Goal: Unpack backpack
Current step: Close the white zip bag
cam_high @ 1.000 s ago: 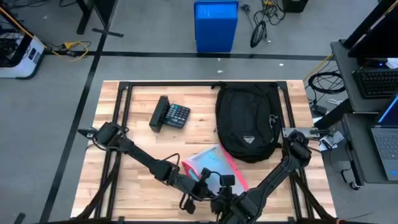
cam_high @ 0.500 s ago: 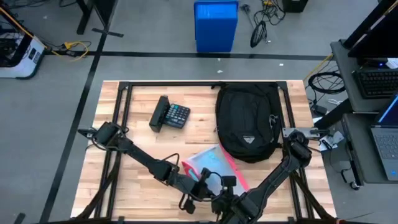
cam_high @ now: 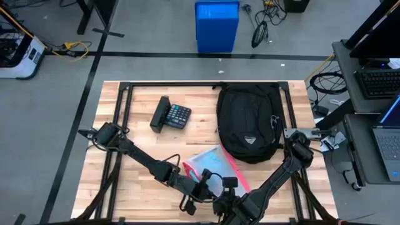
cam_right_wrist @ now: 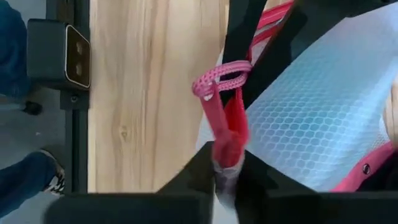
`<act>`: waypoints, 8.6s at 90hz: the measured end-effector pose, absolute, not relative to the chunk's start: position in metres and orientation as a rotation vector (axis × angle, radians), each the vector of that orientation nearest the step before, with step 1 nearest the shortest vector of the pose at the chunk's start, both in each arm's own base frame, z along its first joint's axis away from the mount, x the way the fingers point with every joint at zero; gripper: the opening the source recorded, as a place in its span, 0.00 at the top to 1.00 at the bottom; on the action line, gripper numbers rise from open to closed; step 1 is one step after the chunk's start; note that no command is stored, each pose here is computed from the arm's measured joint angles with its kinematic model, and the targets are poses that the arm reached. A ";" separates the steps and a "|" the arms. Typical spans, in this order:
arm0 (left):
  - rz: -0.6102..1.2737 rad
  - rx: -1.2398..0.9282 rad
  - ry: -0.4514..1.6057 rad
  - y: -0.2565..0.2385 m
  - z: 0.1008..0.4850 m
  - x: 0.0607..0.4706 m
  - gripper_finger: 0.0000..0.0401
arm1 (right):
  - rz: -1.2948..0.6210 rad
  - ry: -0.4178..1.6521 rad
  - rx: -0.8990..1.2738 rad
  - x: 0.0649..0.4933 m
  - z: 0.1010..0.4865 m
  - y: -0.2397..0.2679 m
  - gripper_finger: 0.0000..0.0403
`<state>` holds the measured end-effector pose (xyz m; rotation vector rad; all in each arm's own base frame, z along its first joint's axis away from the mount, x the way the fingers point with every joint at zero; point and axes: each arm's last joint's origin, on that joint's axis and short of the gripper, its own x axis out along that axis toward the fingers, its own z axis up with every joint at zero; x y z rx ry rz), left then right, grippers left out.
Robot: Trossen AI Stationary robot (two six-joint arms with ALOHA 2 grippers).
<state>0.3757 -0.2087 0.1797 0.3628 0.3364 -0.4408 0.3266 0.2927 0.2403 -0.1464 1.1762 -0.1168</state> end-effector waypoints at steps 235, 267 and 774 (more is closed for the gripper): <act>-0.393 0.289 0.666 -0.227 0.177 0.335 1.00 | -0.184 1.213 -0.199 0.318 0.239 0.289 1.00; -0.333 0.306 0.704 -0.216 0.173 0.339 1.00 | -0.187 1.200 -0.169 0.306 0.250 0.294 1.00; -0.187 0.174 0.531 -0.189 0.226 0.373 1.00 | -0.150 1.104 -0.253 0.306 0.273 0.284 1.00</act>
